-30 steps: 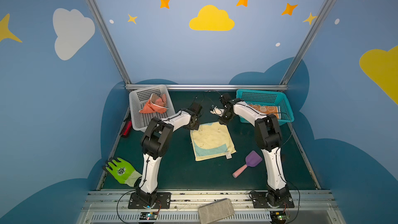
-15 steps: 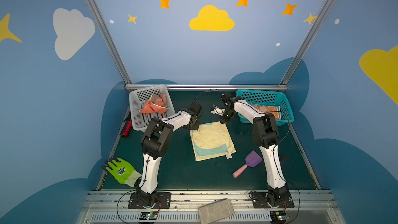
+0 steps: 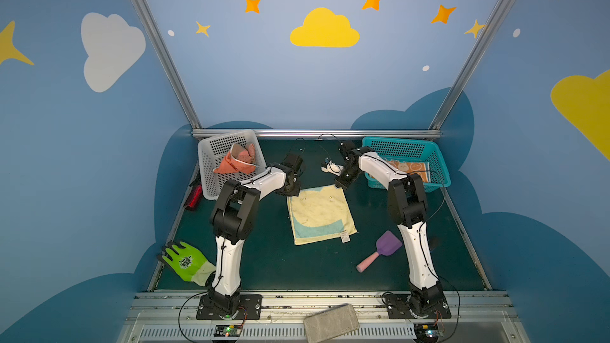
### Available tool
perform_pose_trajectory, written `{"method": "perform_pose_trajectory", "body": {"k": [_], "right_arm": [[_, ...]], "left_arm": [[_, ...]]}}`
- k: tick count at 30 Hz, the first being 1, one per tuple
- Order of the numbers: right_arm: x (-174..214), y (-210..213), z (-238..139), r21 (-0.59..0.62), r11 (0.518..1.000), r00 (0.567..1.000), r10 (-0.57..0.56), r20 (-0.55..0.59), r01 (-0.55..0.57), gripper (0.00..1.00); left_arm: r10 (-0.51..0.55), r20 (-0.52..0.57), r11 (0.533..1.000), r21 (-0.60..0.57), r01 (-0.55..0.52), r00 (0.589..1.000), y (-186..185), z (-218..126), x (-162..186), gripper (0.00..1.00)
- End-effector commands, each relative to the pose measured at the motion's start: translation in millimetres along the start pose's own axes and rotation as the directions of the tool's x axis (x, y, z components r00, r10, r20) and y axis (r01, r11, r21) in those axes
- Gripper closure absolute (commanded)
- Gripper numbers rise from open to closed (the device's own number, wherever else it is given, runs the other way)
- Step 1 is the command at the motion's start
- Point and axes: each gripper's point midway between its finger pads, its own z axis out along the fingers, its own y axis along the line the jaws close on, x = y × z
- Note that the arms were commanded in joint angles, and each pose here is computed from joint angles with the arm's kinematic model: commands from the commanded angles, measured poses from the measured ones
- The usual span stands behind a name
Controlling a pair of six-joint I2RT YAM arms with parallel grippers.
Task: Fold and stack the towels
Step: 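Fold the far edge toward the robot with both grippers, then open them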
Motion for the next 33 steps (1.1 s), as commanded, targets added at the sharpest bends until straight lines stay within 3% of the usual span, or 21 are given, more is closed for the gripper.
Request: {"method": "perform_pose_trajectory", "body": {"k": [1, 7, 16, 27, 33], "right_arm": [[-43, -6, -50, 0.045, 0.999, 0.985, -0.008, 0.173, 0.0, 1.0], [-47, -1, -56, 0.034, 0.999, 0.978, -0.017, 0.206, 0.011, 1.0], [-26, 28, -65, 0.0, 1.0, 0.972, -0.029, 0.235, 0.03, 1.0], [17, 57, -80, -0.01, 0.998, 0.98, 0.055, 0.193, -0.054, 1.0], [48, 82, -77, -0.052, 0.989, 0.981, 0.145, 0.128, -0.139, 1.0]], "left_arm": [[0.013, 0.082, 1.0, -0.009, -0.012, 0.997, 13, -33, -27, 0.96], [0.035, 0.143, 0.999, 0.003, -0.036, 0.989, 12, -47, -35, 0.96], [0.041, 0.182, 0.998, 0.048, -0.051, 0.982, 0, -64, -5, 0.96], [0.088, 0.21, 0.993, 0.054, -0.101, 0.974, -29, -91, 41, 0.96], [0.057, 0.198, 0.997, 0.033, -0.065, 0.979, -28, -98, 67, 0.96]]}}
